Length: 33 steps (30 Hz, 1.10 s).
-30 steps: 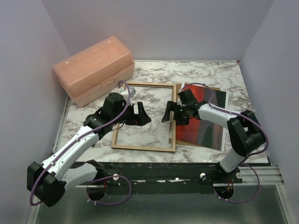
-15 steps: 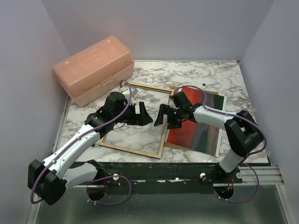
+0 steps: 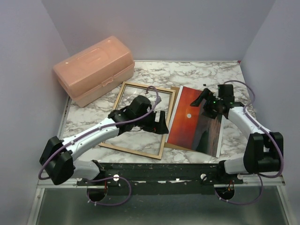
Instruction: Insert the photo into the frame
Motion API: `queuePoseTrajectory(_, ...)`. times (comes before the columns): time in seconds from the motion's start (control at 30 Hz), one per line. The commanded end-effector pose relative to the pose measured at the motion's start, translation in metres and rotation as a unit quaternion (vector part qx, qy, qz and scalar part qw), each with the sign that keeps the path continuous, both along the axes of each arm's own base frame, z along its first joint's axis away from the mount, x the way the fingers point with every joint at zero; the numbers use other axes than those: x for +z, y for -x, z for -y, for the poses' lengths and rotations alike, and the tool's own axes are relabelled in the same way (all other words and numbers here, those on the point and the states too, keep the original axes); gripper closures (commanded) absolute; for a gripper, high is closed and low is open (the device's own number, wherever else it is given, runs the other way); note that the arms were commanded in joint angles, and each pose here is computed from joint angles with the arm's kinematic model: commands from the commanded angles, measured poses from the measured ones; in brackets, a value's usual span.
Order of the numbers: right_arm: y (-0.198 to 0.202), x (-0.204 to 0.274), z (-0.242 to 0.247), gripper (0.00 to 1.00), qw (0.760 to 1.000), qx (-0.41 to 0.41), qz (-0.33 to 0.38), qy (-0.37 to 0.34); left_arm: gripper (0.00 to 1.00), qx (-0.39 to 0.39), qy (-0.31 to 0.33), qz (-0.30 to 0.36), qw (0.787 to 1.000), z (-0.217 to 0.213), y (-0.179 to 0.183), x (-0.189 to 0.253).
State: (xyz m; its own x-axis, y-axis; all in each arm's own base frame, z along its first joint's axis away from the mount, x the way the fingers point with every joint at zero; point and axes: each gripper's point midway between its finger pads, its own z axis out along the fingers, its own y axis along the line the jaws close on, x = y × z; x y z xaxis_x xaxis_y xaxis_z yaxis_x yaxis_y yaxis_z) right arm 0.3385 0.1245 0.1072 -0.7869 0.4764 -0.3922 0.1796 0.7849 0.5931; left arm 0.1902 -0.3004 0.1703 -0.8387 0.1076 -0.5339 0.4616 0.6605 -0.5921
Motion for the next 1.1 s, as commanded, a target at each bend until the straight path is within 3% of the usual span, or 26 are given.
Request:
queuePoseTrajectory(0.0, 0.019, -0.023, 0.069, 0.00, 0.994, -0.089, -0.054, 0.032, 0.13, -0.009, -0.023, 0.008, 1.000, 0.033, -0.003, -0.002)
queuePoseTrajectory(0.2, 0.033, -0.052, 0.146, 0.00, 0.969, -0.227, -0.087, 0.037, 0.15, -0.026, -0.101, -0.003, 0.995, 0.069, 0.001, -0.036)
queuePoseTrajectory(0.47, 0.046, -0.072, 0.196, 0.00, 0.946, -0.299, -0.097, 0.076, 0.20, -0.019, -0.188, -0.020, 0.982, 0.093, -0.006, -0.090)
queuePoseTrajectory(0.67, 0.045, -0.091, 0.201, 0.00, 0.947, -0.296, -0.106, 0.064, 0.21, -0.010, -0.248, -0.031, 0.968, 0.086, -0.009, -0.121)
queuePoseTrajectory(1.07, 0.017, -0.107, 0.162, 0.01, 0.971, -0.213, -0.089, -0.064, 0.28, -0.030, -0.239, -0.059, 0.969, 0.089, 0.003, -0.139)
